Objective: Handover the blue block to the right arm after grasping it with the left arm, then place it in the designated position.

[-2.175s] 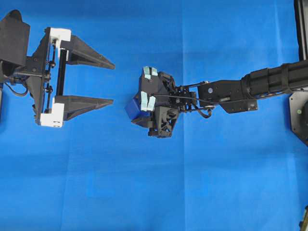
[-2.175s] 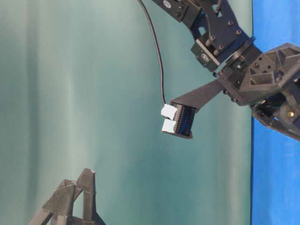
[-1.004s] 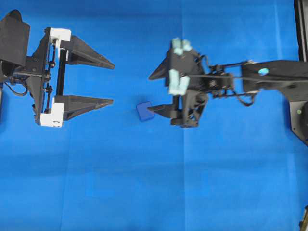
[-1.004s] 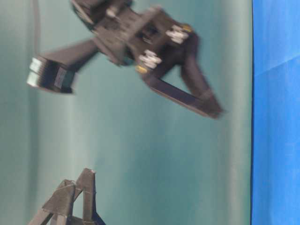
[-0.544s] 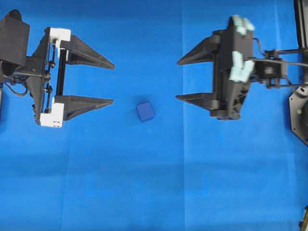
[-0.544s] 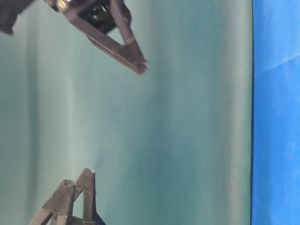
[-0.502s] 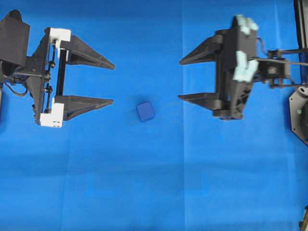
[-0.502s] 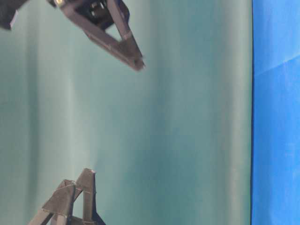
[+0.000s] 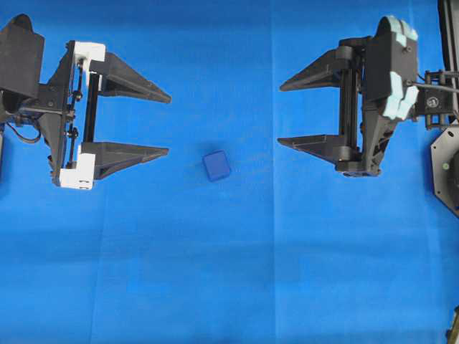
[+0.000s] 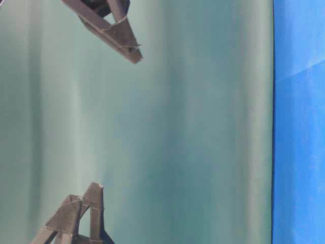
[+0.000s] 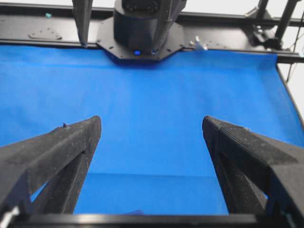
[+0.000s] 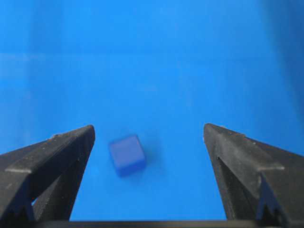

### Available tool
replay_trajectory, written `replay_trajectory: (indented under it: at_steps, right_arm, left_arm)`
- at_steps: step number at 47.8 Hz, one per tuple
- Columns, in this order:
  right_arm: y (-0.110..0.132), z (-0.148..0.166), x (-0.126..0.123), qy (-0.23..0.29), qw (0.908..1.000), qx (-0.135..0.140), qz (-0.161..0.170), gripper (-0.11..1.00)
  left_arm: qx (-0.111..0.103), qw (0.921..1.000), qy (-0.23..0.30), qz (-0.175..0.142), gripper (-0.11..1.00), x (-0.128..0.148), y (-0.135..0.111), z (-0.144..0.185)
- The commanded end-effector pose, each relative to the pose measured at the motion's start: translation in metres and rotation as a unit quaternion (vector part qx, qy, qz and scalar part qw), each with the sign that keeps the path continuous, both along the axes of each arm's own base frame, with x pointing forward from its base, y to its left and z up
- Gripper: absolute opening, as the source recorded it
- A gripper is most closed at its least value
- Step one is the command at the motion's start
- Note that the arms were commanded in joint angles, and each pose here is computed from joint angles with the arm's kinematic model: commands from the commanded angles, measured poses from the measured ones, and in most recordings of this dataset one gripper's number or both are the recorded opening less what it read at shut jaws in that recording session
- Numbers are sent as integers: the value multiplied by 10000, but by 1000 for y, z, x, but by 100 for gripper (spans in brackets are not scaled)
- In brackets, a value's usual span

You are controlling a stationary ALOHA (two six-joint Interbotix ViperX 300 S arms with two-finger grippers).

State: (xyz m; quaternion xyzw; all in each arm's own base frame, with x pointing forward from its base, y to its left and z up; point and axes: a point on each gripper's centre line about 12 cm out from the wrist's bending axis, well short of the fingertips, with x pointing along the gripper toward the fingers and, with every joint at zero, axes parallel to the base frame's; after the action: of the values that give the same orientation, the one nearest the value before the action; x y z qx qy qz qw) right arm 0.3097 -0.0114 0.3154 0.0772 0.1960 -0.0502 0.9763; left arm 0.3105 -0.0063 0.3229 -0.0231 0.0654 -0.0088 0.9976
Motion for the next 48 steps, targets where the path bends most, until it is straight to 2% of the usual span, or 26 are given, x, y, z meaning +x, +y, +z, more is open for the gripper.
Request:
replay_trajectory:
  at_steps: [1, 11, 19, 48]
  right_arm:
    - [2, 12, 0, -351, 9993, -54, 83, 85]
    - [6, 18, -5, -979, 9945, -198, 307, 85]
    - [7, 11, -10, -1360, 9897, -159, 423, 85]
    - [8, 7, -12, -1480, 9877, -148, 483, 85]
  left_arm:
    - [11, 9998, -177, -19, 91, 0, -1, 12]
    - [-11, 9999, -169, -16, 91, 0, -1, 11]
    - [4, 9999, -169, -18, 91, 0, -1, 11]
    - [4, 9999, -169, -17, 91, 0, -1, 11]
